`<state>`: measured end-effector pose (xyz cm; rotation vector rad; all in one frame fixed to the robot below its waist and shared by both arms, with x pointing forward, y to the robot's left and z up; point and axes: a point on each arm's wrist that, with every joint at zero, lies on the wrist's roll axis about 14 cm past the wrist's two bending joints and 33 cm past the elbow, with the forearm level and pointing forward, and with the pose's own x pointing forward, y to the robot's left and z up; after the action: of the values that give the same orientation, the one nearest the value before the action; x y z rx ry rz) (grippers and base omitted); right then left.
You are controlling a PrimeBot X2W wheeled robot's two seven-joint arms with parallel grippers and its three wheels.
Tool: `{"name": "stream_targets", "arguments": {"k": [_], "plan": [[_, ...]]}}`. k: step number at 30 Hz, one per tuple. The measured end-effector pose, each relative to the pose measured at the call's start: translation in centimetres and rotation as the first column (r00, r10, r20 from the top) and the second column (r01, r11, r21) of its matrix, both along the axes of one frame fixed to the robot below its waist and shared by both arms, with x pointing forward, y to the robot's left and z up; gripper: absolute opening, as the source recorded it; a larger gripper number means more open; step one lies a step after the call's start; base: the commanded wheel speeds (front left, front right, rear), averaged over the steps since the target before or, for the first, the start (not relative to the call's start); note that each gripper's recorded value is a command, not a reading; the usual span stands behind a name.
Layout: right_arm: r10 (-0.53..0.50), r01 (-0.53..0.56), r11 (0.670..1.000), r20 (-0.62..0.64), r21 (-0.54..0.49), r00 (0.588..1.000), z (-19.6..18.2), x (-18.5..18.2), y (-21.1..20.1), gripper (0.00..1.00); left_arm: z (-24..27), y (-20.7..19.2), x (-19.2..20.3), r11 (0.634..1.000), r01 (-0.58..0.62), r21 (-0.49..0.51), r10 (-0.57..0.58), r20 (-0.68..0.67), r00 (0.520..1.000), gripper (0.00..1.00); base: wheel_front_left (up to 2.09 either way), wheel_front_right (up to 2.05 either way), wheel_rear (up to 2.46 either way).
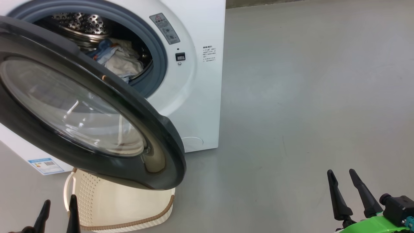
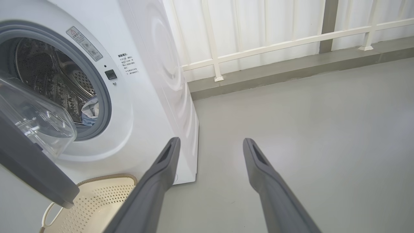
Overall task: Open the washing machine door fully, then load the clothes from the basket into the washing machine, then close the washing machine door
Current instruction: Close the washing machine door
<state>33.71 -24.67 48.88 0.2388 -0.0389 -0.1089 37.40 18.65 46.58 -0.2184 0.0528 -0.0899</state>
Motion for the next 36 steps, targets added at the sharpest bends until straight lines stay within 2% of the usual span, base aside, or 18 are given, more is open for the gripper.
{"name": "stream_targets", "arguments": {"k": [21, 22, 24, 25, 31, 36], "plan": [[0.046, -0.046, 0.999, -0.001, 0.004, 0.999, -0.1, 1.1, 1.5, 1.0, -0.3, 0.7, -0.8, 0.999, -0.048, -0.009, 0.048, -0.007, 0.999, 1.0, 0.0, 0.0, 0.0], [0.054, -0.054, 0.999, -0.001, 0.005, 0.999, -0.1, 1.2, 1.7, 0.84, -0.3, 0.7, -0.8, 0.999, -0.051, -0.01, 0.05, -0.006, 0.999, 1.0, 0.0, 0.0, 0.0], [0.075, -0.075, 0.997, -0.005, 0.012, 0.997, -0.3, 1.3, 2.5, 0.08, -0.3, 0.8, -0.9, 0.998, -0.055, -0.013, 0.055, -0.006, 0.998, 1.0, 0.0, 0.0, 0.0], [0.083, -0.083, 0.996, -0.005, 0.02, 0.997, -0.3, 1.4, 2.9, 0.0, -0.3, 0.8, -1.0, 0.998, -0.057, -0.015, 0.057, -0.007, 0.998, 1.0, 0.0, 0.0, 0.0], [0.141, -0.143, 0.989, 0.049, 0.044, 0.989, 1.2, 3.4, 5.3, 0.0, -0.3, 0.9, -1.4, 0.997, -0.071, -0.026, 0.071, -0.007, 0.997, 1.0, 0.0, 0.0, 0.0], [0.179, -0.191, 0.98, 0.185, 0.052, 0.966, 5.6, 5.6, 6.7, 0.0, -0.1, 1.1, -1.6, 0.996, -0.082, -0.032, 0.082, -0.003, 0.997, 1.0, 0.0, 0.0, 0.0]]}}
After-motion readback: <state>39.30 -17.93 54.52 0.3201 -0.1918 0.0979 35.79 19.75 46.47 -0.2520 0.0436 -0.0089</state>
